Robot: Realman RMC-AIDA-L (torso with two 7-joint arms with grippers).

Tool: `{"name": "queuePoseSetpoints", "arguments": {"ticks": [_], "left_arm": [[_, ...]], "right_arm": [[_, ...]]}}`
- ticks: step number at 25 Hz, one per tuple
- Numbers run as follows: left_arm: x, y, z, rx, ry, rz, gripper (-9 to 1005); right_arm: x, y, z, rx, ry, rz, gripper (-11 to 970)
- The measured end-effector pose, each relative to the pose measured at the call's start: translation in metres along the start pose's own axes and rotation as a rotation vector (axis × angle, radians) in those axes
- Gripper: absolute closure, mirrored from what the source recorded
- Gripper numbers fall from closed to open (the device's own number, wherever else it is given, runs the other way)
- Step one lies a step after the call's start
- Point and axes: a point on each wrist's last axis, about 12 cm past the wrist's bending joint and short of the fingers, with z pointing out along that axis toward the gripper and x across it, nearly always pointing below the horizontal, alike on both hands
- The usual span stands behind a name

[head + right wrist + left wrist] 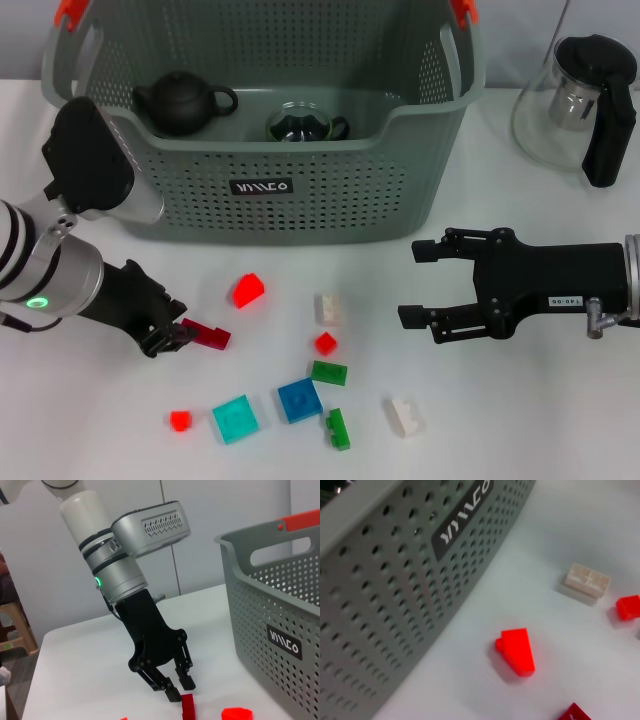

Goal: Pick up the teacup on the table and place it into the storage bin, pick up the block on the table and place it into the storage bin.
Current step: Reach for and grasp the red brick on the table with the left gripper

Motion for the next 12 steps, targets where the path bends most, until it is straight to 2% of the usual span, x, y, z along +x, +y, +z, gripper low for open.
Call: {"name": "queuePoseSetpoints", "arguments": {"ticks": [6,12], "left_arm": [[-0.0044,0.0015,-0.0008,-0.004,0.000,0.012,689],[-0.0080,0.0027,0.0048,0.015,0.014,0.024,692]], "right_arm": [[-0.0001,-0.0001,-0.0001,0.001,0.000,0.000,49],[-0.0006,-0.0003,-0.0002,0.001,0.000,-0.003,48]]}}
